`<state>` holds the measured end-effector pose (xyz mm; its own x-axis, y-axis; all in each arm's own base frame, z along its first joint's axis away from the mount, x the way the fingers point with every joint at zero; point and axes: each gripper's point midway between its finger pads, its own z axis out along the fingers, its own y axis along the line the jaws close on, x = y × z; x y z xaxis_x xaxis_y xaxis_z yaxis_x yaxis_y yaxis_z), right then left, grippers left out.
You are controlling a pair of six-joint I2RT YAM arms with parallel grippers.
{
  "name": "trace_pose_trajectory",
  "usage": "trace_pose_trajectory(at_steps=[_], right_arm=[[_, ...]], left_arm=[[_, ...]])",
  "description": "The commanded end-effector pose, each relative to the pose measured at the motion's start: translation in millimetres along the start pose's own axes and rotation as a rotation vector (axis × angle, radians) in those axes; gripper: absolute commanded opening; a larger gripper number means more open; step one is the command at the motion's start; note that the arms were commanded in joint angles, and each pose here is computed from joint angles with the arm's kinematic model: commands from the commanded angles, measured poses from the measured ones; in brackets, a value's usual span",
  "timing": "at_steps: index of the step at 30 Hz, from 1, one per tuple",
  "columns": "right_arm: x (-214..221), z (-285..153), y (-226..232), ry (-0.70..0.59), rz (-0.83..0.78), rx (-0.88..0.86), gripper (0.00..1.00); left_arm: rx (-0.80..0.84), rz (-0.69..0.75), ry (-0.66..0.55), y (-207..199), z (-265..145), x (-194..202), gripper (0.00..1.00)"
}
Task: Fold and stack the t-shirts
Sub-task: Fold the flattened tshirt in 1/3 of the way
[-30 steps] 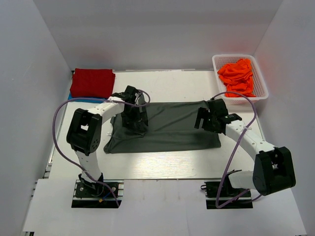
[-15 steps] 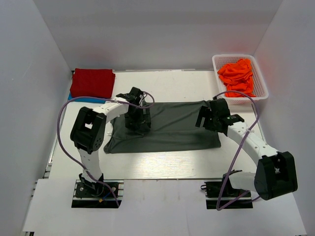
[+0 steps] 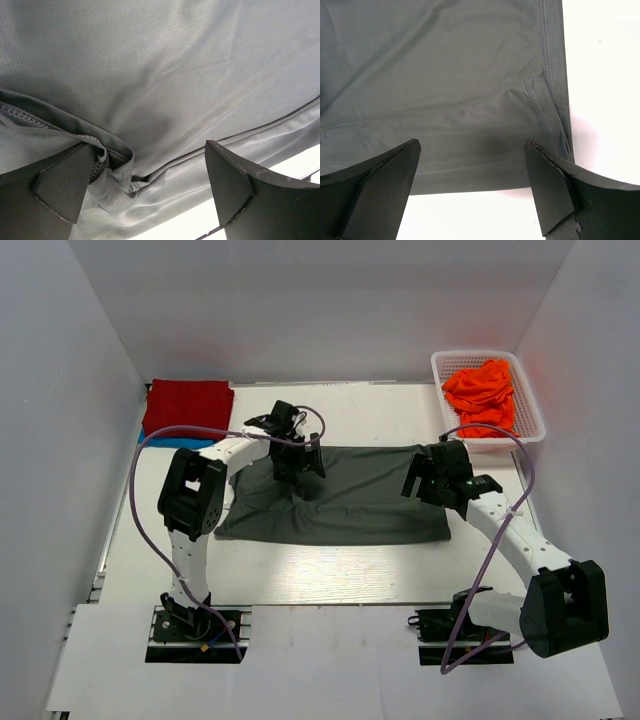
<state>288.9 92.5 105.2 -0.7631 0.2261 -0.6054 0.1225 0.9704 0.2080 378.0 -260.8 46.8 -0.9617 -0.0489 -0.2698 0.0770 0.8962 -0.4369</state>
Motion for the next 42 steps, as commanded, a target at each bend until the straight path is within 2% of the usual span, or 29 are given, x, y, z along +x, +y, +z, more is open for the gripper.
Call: trace_pose_trajectory(at_steps=[1, 7, 12, 14, 15, 16, 18, 19, 21, 22, 23, 24, 25, 26, 27, 28, 29, 30, 31, 32, 34, 35, 40, 42], right_arm=[[-13.0, -5.9, 2.0, -0.025, 0.015, 0.007, 0.9], [-7.9, -3.3, 5.0, 0.001, -0.002, -0.01, 0.9], [-8.4, -3.8, 16.0, 0.01, -0.058, -0.067, 0.9], [-13.8, -3.3, 29.0, 0.001, -0.112, -0.112, 0.9], [-10.0, -0.6, 37.7, 0.013, -0.172, -0.138, 0.9], [-10.7, 1.1, 45.5, 0.022, -0.192, -0.153, 0.9], [-5.5, 0.9, 75.0, 0.028, -0.3, -0.236, 0.9], [-11.0, 1.8, 88.6, 0.024, -0.322, -0.257, 0.9], [-2.9, 2.1, 112.5, 0.034, -0.392, -0.296, 0.9], [4.0, 10.5, 128.8, 0.049, -0.417, -0.305, 0.9], [3.1, 8.8, 145.6, 0.031, -0.439, -0.34, 0.9], [9.1, 16.4, 153.0, 0.046, -0.449, -0.341, 0.9], [5.0, 14.8, 181.1, 0.004, -0.474, -0.403, 0.9], [6.0, 17.3, 188.8, 0.003, -0.483, -0.412, 0.9], [6.0, 20.8, 203.5, -0.001, -0.496, -0.419, 0.9], [15.6, 28.0, 216.1, 0.008, -0.526, -0.436, 0.9], [7.1, 32.8, 233.1, -0.01, -0.528, -0.447, 0.9], [10.0, 35.5, 243.2, -0.004, -0.533, -0.466, 0.9], [33.0, 55.1, 245.4, 0.049, -0.592, -0.428, 0.9], [11.0, 48.0, 267.4, -0.013, -0.591, -0.436, 0.9], [35.8, 64.9, 278.1, 0.03, -0.659, -0.421, 0.9], [27.6, 62.9, 289.8, 0.001, -0.656, -0.427, 0.9], [48.2, 85.1, 298.7, 0.038, -0.677, -0.384, 0.9], [55.3, 92.9, 303.7, 0.041, -0.683, -0.375, 0.9]], left_arm=[[0.054, 0.007, -0.031, -18.4, -15.0, -16.1, 1.0], [-0.059, 0.012, -0.05, -1.3, -32.7, -14.1, 1.0], [-0.168, 0.015, -0.069, 10.9, -65.6, -11.1, 1.0], [-0.286, 0.008, -0.07, 30.9, -80.0, -5.0, 1.0], [-0.362, -0.023, -0.12, 44.8, -95.9, -11.5, 1.0], [-0.414, -0.04, -0.113, 54.5, -103.7, -3.7, 1.0], [-0.559, -0.152, -0.219, 83.4, -129.2, -10.1, 1.0], [-0.571, -0.178, -0.255, 89.2, -145.4, -3.4, 1.0], [-0.561, -0.271, -0.308, 100.1, -157.9, -0.4, 1.0], [-0.579, -0.308, -0.29, 113.9, -154.3, 16.9, 1.0], [-0.515, -0.347, -0.336, 108.5, -161.0, 17.0, 1.0], [-0.523, -0.407, -0.3, 125.5, -149.9, 39.3, 1.0], [-0.459, -0.436, -0.348, 120.9, -153.6, 39.6, 1.0], [-0.439, -0.463, -0.355, 124.9, -150.5, 47.4, 1.0], [-0.447, -0.507, -0.316, 139.5, -135.1, 76.1, 1.0], [-0.416, -0.52, -0.326, 142.8, -131.7, 82.3, 1.0], [-0.367, -0.528, -0.324, 143.9, -118.2, 95.1, 1.0], [-0.338, -0.556, -0.373, 144.6, -122.9, 93.7, 1.0], [-0.306, -0.553, -0.376, 142.1, -119.9, 97.2, 1.0], [-0.312, -0.575, -0.376, 149.6, -116.1, 105.1, 1.0], [-0.287, -0.569, -0.411, 148.8, -115.0, 101.2, 1.0], [-0.287, -0.577, -0.42, 152.3, -115.3, 102.1, 1.0], [-0.32, -0.606, -0.428, 162.8, -114.7, 103.5, 1.0], [-0.279, -0.608, -0.428, 154.6, -118.0, 95.9, 1.0]])
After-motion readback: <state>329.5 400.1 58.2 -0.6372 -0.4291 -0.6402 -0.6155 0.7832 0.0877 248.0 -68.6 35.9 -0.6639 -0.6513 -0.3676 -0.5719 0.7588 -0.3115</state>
